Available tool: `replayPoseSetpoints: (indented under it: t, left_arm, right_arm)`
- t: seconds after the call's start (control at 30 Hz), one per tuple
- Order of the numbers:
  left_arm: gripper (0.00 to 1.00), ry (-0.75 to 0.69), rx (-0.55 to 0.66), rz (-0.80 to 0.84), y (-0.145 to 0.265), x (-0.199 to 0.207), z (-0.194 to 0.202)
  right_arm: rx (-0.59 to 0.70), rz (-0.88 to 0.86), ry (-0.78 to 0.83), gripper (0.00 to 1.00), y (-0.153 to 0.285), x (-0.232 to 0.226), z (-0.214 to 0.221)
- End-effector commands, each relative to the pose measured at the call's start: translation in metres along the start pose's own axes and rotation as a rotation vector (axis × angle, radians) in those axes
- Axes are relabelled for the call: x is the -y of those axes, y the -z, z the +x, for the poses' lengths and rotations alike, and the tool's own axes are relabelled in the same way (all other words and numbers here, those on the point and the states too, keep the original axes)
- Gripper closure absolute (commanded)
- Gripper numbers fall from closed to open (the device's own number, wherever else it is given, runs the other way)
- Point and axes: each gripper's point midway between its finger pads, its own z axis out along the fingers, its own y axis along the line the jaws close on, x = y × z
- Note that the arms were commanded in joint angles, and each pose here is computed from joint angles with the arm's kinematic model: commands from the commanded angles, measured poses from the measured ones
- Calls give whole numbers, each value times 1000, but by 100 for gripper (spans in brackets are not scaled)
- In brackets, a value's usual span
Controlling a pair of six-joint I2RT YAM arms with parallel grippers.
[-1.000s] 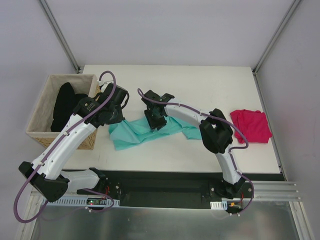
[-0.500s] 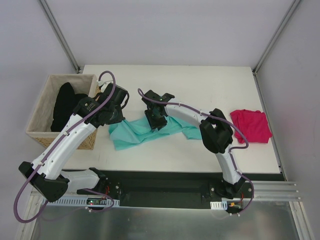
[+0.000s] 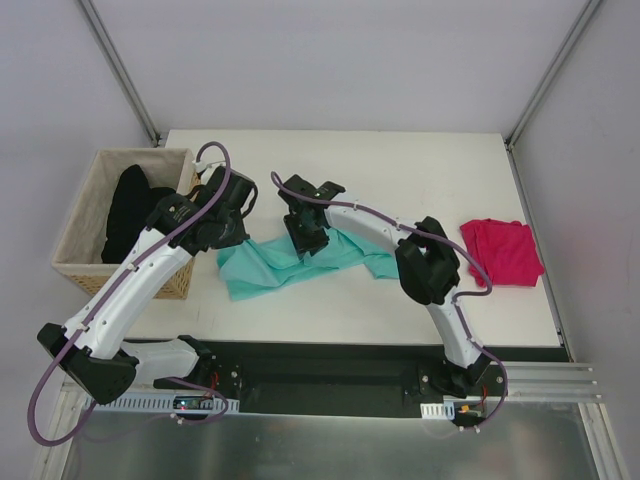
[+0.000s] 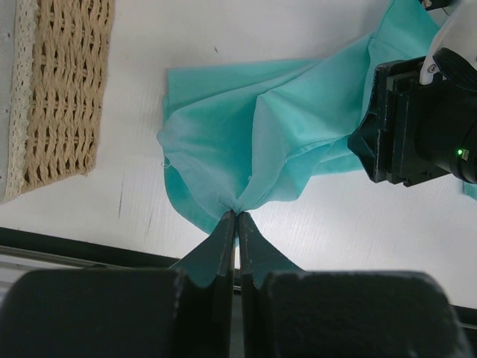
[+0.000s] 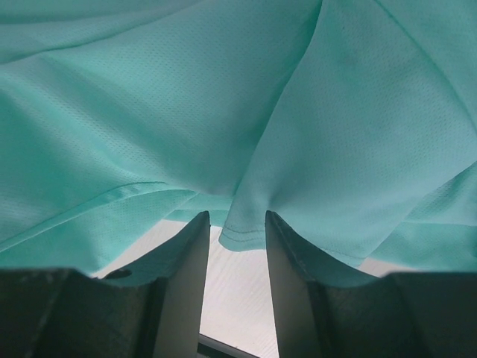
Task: Fold and stack the t-shirts
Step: Flatten out the tshirt
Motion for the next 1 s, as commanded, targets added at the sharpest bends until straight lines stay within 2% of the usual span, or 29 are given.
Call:
replayPoseSetpoints:
  t: [0.0,0.4,0.57,0.73,0.97]
  left_arm:
    - [100,3,18,-33,1,-13,-1]
    - [100,7,26,-35,3,-20,-1]
    - [100,9,26,-34,4,-21,-1]
    - [100,11,26,-36,3,-22,-1]
    - [100,12,25,-34,4,-22,-1]
  right_arm:
    - [-11,-7,5,61,4,-9,1]
    - [-31,10,1,61,-3,-9,9]
    - [-36,20,-5,65,-4,-6,10]
    - [-29,81,-11,69,-4,4,10]
    - [-54,141,-20,69,-7,16,18]
